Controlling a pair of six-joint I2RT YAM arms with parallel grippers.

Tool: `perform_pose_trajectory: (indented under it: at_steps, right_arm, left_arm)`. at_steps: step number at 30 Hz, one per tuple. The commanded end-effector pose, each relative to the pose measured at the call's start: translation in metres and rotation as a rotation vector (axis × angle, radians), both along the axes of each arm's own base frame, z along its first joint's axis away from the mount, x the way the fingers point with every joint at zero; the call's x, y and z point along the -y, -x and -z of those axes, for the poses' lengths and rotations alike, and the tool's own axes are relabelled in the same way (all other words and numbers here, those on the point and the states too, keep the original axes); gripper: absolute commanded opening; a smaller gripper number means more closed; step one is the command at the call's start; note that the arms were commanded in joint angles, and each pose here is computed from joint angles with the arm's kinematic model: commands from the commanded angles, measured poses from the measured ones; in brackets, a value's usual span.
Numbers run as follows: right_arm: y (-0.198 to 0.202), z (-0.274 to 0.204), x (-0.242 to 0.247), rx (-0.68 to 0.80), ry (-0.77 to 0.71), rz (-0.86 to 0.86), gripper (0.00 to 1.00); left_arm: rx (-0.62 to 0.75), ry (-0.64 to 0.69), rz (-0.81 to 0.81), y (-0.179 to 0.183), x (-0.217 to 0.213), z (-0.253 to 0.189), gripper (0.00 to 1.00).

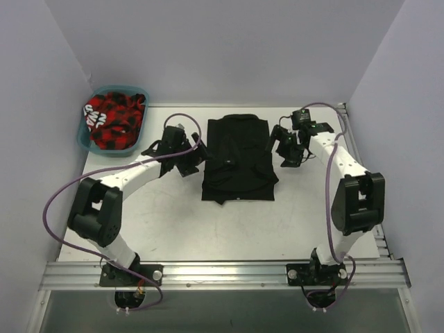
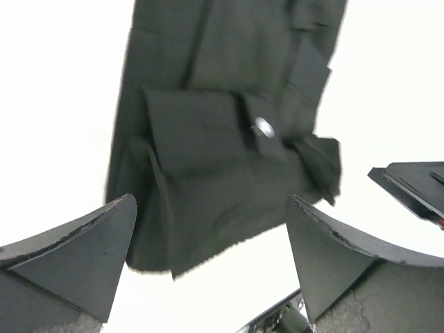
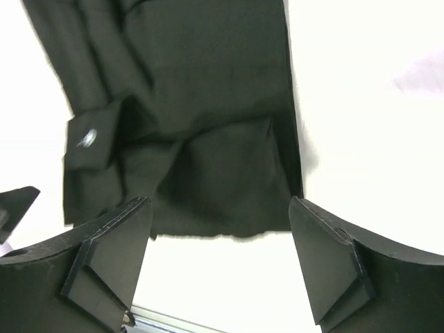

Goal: Fold and stack the long sleeve shirts
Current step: Fold the shirt

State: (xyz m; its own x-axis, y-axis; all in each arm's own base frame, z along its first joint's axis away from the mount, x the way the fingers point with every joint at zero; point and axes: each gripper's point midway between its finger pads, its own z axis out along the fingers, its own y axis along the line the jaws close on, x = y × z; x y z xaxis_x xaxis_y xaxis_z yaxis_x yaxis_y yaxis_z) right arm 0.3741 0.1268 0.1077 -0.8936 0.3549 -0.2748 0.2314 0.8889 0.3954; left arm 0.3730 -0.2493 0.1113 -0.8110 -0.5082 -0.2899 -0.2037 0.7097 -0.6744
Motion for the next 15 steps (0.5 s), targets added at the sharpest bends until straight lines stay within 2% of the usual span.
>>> perform_pose_trajectory:
  at_steps: [1, 3, 4, 8, 10, 15]
  right_arm:
    - [0.026, -0.033, 0.013, 0.088, 0.021, 0.029, 0.82]
    - [0.05, -0.016, 0.014, 0.046, 0.0, 0.064, 0.82]
    - [0.051, -0.025, 0.013, 0.098, -0.025, 0.079, 0.82]
    - [0.077, -0.007, 0.0, 0.104, -0.151, 0.159, 0.82]
    - [0.083, 0.001, -0.01, 0.128, -0.221, 0.186, 0.81]
    - [0.083, 0.023, -0.023, 0.139, -0.252, 0.201, 0.81]
  left_arm:
    - [0.118, -0.014, -0.022, 0.016, -0.019, -0.037, 0.98]
    - [0.14, -0.013, -0.015, 0.033, -0.02, -0.045, 0.97]
    - [0.131, -0.014, -0.008, 0.041, -0.02, -0.041, 0.97]
    - [0.109, -0.033, 0.02, 0.076, -0.022, -0.017, 0.98]
    - [0.112, -0.032, 0.032, 0.083, -0.019, -0.01, 0.98]
    - [0.157, -0.019, 0.042, 0.084, -0.016, 0.001, 0.97]
